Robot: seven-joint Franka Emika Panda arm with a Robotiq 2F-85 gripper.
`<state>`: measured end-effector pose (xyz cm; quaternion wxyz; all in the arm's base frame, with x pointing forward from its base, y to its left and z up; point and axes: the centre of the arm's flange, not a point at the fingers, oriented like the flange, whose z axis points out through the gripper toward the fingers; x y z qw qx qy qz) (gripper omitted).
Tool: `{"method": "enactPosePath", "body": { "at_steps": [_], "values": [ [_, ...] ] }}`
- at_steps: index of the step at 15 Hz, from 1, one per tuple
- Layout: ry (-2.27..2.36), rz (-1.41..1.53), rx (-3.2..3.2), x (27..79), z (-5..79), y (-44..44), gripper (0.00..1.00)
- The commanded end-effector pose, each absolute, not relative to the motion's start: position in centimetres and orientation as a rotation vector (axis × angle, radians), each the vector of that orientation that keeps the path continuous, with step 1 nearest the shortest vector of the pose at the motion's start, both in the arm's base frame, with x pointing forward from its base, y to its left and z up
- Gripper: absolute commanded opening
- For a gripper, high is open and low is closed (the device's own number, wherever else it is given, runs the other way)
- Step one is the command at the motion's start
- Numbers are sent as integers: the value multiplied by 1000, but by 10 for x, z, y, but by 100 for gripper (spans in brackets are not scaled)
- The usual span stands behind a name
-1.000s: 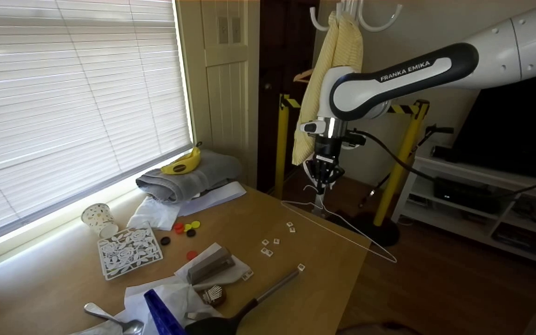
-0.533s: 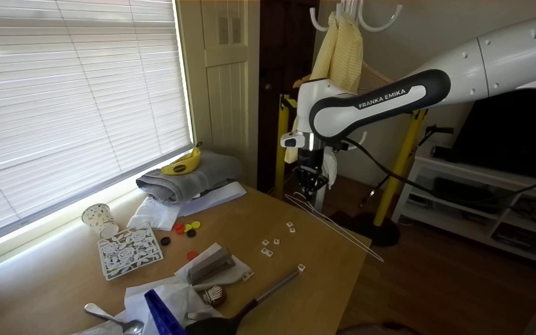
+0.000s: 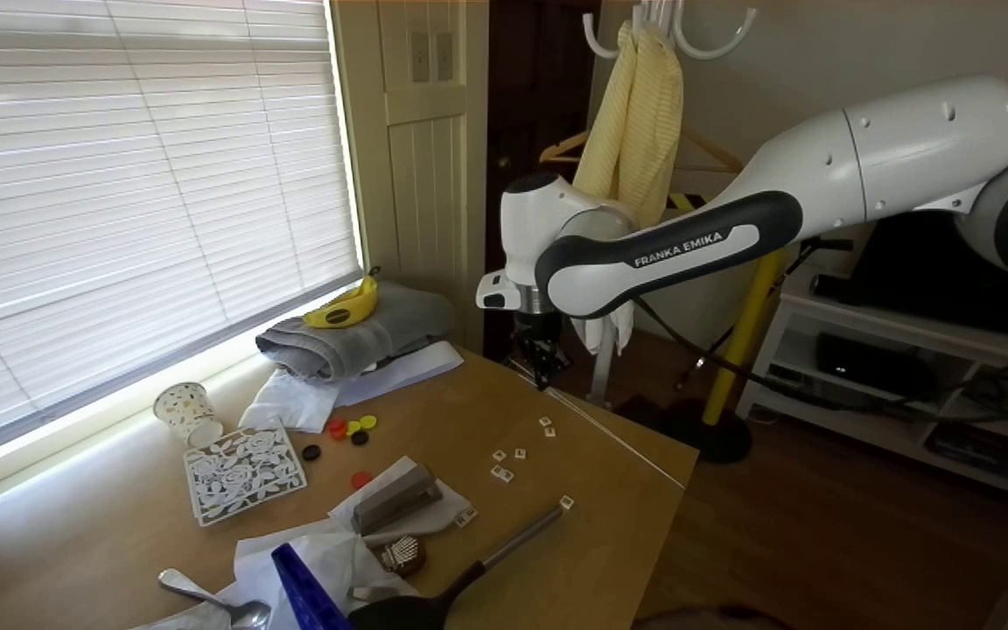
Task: Take the hanger off of the coat hanger
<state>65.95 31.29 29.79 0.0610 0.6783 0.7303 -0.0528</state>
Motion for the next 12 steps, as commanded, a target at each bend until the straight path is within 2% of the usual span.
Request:
{"method": "enactPosePath", "body": {
  "at_steps": [1,5,7,12],
  "values": [
    [2108,-181,2032,694,284,336,1],
    [2063,-191,2007,701,272,362,1],
    [2075,-195,2001,701,270,375,28],
    [2122,-168,2006,692,283,393,61]
  ]
}}
